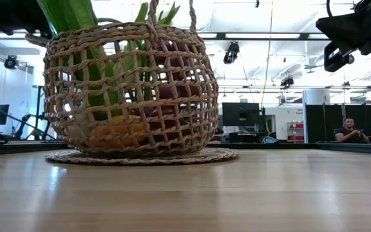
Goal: Build produce basket
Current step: Return to Home Position
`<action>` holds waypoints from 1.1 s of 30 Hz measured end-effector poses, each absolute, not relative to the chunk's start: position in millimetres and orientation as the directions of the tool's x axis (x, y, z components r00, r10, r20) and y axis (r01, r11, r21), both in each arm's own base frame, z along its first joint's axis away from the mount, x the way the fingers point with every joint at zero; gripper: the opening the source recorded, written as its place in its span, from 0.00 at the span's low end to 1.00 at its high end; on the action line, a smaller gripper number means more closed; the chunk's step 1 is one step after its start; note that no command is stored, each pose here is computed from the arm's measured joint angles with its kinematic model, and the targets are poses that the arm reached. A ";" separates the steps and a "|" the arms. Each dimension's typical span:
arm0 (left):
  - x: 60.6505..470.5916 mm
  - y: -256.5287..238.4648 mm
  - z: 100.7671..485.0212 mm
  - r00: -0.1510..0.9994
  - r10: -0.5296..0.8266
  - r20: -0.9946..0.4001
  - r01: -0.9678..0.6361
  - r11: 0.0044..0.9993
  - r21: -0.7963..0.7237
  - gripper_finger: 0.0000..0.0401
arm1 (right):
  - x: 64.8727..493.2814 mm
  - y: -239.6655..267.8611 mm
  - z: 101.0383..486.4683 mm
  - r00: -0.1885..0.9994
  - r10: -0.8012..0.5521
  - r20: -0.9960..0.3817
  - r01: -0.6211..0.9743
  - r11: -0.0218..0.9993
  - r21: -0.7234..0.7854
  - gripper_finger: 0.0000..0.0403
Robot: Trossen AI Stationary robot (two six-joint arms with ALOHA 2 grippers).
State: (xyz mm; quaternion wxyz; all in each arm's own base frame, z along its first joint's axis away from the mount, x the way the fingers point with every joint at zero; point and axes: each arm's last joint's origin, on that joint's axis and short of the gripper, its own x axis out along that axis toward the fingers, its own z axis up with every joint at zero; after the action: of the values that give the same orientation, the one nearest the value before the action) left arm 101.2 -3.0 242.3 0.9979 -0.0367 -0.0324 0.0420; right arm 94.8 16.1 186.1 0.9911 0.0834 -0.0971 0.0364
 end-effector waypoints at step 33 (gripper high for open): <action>99.1 -7.9 167.8 0.996 -0.088 0.018 0.090 0.980 -0.178 0.00 | 96.0 18.9 169.0 0.989 0.144 0.026 -0.147 0.978 0.149 0.02</action>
State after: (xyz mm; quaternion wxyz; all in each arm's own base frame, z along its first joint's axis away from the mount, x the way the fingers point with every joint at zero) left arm 99.1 -7.9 167.8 0.9949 -0.0897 -0.0049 -0.0449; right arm 96.0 18.9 169.0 0.9944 0.0754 -0.0077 0.0732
